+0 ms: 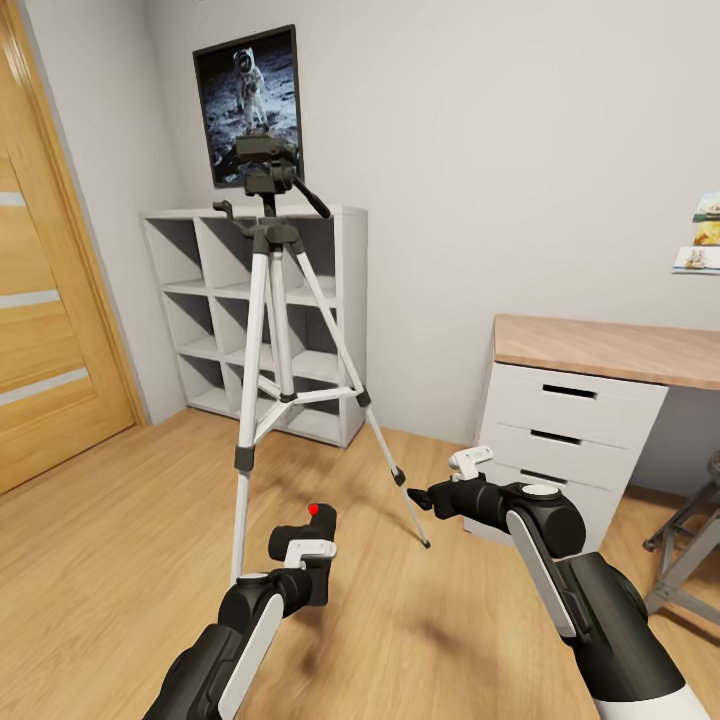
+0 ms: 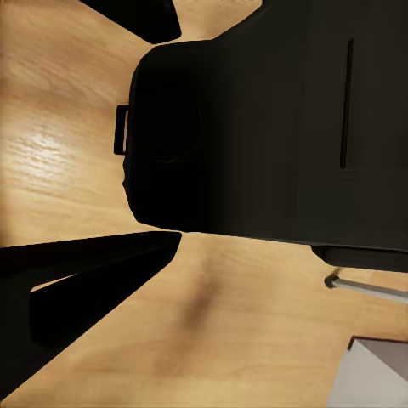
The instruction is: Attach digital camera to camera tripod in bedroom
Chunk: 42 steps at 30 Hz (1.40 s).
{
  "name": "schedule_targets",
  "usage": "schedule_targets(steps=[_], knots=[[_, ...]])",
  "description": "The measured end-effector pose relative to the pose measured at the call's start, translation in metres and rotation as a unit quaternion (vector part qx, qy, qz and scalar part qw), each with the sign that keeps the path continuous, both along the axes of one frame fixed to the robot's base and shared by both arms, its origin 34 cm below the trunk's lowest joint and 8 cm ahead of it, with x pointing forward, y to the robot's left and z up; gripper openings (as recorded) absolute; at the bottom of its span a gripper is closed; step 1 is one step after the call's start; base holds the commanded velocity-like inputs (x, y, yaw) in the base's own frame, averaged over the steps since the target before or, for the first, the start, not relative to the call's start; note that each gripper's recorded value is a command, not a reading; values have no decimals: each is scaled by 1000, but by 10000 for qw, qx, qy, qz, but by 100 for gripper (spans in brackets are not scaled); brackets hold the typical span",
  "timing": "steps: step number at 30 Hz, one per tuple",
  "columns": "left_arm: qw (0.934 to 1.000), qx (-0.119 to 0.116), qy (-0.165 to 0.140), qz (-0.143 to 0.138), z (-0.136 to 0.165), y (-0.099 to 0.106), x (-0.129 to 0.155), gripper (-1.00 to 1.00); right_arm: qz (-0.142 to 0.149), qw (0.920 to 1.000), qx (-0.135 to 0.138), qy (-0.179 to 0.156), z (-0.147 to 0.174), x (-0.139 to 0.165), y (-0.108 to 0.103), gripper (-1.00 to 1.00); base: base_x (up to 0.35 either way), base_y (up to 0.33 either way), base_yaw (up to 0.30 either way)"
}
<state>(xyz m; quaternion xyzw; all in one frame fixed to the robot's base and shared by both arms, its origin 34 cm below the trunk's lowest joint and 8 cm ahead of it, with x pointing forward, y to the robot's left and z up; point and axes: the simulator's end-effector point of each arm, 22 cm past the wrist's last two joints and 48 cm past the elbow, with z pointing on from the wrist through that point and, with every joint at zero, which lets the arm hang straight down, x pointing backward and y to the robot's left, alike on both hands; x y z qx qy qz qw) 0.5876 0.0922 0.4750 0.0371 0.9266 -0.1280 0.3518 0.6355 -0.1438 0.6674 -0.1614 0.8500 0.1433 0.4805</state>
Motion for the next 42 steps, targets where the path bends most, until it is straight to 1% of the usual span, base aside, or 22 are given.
schedule_targets(steps=[4,6,10,15,24,30,34,42], knots=[[10000,-15,42,-40,6,-3,0,-100,1,10000,1,1,9,2,0,100,0,0,0],[9999,-20,55,-103,10,-7,-1,-100,1,10000,0,5,13,3,0,100,0,0,0],[9996,29,137,-265,15,-17,-5,-100,0,10000,-4,12,23,6,0,100,0,0,0],[9991,75,215,-361,23,-21,-7,-100,-3,10000,-5,6,35,10,-1,100,0,0,0],[9984,123,369,-400,32,-23,-8,-100,-8,10000,3,1,56,15,-1,100,0,0,0],[9982,135,410,-405,42,-23,-7,-100,0,10000,16,8,70,18,0,100,0,0,0],[9981,135,448,-409,48,-24,-6,-100,-42,9999,15,100,76,19,-3,100,0,0,6],[9977,139,508,-415,61,-26,-4,-100,-88,9999,19,118,96,24,-8,100,0,0,5]])
